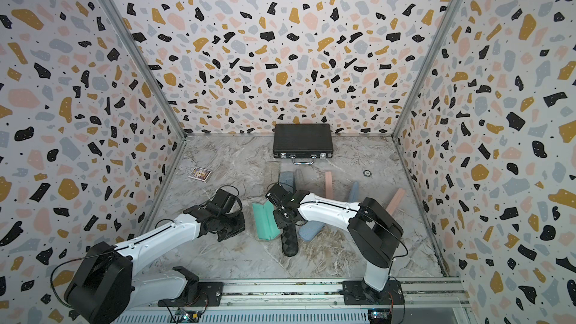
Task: Close the glasses case
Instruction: Close the glasses case at the center of the board.
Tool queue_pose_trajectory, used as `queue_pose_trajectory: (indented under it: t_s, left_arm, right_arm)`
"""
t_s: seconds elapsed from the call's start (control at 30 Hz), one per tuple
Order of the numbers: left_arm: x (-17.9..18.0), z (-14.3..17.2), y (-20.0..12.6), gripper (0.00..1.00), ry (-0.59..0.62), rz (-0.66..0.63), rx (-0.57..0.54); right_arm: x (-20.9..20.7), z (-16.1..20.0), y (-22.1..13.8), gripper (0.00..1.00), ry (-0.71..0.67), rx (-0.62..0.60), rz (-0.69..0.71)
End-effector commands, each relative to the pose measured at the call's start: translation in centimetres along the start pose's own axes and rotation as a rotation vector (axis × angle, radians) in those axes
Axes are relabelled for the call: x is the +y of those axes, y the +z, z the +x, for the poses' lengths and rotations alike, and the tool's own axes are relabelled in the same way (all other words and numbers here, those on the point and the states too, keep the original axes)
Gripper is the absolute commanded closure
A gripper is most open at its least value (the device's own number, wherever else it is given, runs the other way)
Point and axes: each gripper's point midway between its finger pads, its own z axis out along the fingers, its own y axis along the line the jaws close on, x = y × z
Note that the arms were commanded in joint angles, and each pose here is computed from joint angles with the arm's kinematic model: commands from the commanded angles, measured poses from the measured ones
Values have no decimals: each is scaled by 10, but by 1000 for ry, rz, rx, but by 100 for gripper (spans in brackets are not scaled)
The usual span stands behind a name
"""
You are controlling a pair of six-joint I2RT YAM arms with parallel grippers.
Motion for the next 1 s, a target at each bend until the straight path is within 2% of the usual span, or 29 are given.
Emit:
queue_pose_trajectory:
  t_s: [0.0, 0.4, 0.97]
  left_arm:
    - [-14, -9, 2, 100, 38, 41, -9]
    - [-25, -16, 8, 100, 57, 54, 8]
    - [-47, -21, 10, 100, 63, 140, 14]
  right_arm:
    - [9, -15, -6, 100, -10, -23, -32]
    - [21, -20, -7, 100, -39, -24, -88]
    - [32, -19, -8, 100, -43, -2, -146]
